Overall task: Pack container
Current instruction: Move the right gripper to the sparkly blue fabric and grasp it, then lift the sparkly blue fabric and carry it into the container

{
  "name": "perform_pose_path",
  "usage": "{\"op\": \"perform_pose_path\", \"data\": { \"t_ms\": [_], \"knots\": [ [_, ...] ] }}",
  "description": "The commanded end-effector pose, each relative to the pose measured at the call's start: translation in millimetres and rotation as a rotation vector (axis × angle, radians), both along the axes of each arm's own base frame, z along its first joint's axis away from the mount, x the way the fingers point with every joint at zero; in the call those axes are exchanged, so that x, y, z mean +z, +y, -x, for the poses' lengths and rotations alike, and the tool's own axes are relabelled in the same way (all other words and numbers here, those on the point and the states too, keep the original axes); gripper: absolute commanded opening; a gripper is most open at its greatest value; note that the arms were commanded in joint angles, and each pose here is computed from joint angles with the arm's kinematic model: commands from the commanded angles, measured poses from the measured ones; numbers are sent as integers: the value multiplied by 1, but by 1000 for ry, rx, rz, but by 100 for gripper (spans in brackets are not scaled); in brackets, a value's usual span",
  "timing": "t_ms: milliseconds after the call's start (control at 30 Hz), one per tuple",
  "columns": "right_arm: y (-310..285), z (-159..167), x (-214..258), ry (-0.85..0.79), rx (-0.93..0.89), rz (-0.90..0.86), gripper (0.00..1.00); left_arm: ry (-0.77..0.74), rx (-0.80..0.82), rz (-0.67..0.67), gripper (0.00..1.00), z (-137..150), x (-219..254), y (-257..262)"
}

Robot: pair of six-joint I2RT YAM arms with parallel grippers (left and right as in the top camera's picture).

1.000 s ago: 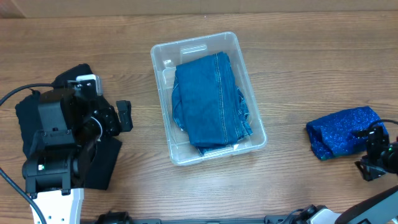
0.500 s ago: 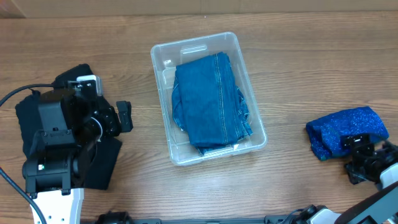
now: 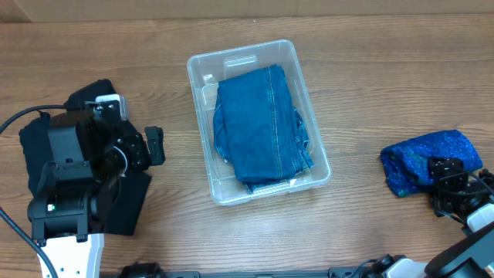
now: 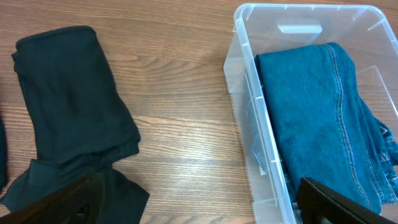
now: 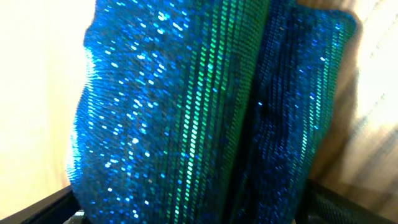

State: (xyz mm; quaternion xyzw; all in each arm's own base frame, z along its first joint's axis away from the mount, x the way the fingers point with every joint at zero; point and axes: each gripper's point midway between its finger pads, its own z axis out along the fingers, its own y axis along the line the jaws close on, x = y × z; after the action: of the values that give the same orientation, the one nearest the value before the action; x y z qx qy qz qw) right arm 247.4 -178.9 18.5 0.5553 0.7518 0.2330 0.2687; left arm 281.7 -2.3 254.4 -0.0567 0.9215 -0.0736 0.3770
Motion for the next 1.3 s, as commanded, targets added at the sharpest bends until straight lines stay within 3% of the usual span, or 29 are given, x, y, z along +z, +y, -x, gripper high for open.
{"op": "perform_pose_path", "data": {
  "t_ms": [0, 100, 200, 267, 467, 700, 867, 1033, 1200, 1267],
  "knots": [
    [35, 38, -67, 208, -27, -162, 99, -26, -10, -15, 100, -1, 9, -1],
    [41, 38, -71, 208, -19, -198, 90, -26, -10, -14, 100, -1, 9, -1],
    [43, 39, -71, 212, -19, -205, 64, -26, -10, -14, 100, -1, 9, -1],
    [43, 39, -71, 213, -19, -207, 53, -26, -10, -14, 100, -1, 9, -1],
    [47, 35, -68, 182, -7, -230, 36, -26, -10, -14, 100, -1, 9, -1],
    [46, 5, -36, 12, 48, -284, 26, -26, -10, -15, 100, -1, 9, -1],
    [32, -29, 28, -149, 129, -224, 19, -26, -10, -15, 100, -1, 9, -1],
    [39, -61, 109, -246, 297, -46, 15, -26, -10, -15, 100, -1, 9, -1],
    [87, -88, 217, -384, 506, 113, 4, -26, -10, -15, 100, -1, 9, -1],
    [113, -93, 253, -438, 587, 156, 4, -26, -10, -15, 100, -1, 9, -1]
  ]
}}
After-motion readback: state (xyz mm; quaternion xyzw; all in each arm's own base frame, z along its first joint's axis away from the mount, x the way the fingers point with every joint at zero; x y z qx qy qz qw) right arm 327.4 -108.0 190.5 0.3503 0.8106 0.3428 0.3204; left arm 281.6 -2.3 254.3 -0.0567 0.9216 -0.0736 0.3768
